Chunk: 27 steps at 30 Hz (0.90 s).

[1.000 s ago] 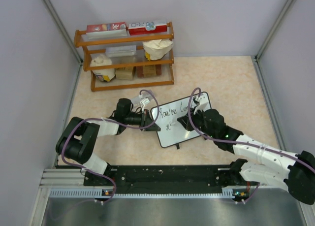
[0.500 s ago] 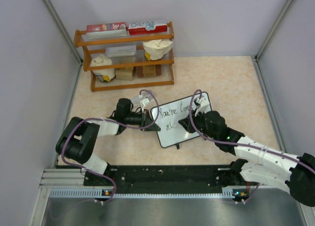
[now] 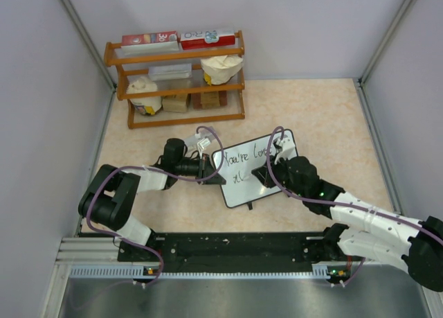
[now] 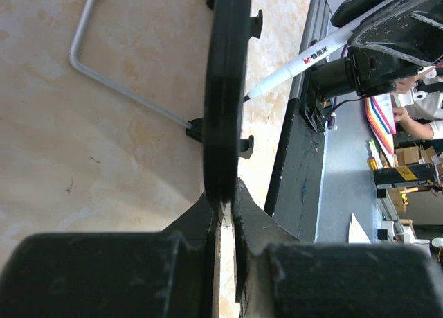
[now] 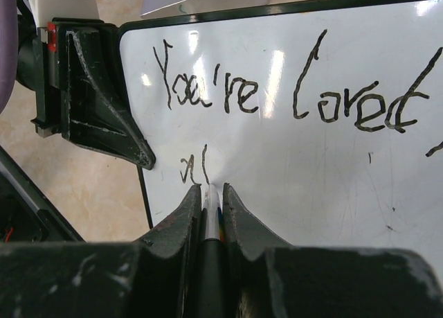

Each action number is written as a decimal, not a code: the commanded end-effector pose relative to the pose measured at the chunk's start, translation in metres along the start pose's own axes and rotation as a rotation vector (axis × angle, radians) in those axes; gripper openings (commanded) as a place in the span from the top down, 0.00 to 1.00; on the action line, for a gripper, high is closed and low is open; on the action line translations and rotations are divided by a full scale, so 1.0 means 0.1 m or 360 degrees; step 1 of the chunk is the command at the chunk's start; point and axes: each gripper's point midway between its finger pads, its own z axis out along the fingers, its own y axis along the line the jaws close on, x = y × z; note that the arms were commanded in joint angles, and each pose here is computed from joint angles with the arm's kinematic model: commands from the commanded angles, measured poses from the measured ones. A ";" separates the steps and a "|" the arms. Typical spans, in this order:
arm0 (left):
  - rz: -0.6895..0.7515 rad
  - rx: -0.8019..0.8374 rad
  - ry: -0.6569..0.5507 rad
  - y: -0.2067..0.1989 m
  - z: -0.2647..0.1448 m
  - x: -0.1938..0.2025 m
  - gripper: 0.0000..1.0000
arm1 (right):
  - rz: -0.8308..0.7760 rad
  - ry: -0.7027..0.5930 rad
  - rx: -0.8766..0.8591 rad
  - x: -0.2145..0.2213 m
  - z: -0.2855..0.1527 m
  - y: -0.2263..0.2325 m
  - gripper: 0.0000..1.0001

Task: Write a sentence on the whiteboard
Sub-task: Write a sentence at the center of the board.

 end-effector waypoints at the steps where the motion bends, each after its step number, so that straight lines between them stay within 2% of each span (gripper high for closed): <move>1: 0.0043 -0.0002 0.0022 0.00 0.00 0.06 1.00 | -0.0022 -0.0089 0.0088 -0.19 -0.01 -0.08 1.00; 7: 0.0044 -0.0003 0.0019 0.00 0.00 0.06 1.00 | -0.0016 -0.0157 0.0081 -0.33 -0.05 -0.05 1.00; 15: 0.0046 0.0000 0.0019 0.00 0.00 0.05 1.00 | -0.0009 -0.0364 0.0091 -0.66 -0.21 -0.03 1.00; 27: 0.0044 -0.0001 0.0020 0.00 0.00 0.06 1.00 | -0.0032 -0.0292 0.0015 -0.64 -0.05 0.07 1.00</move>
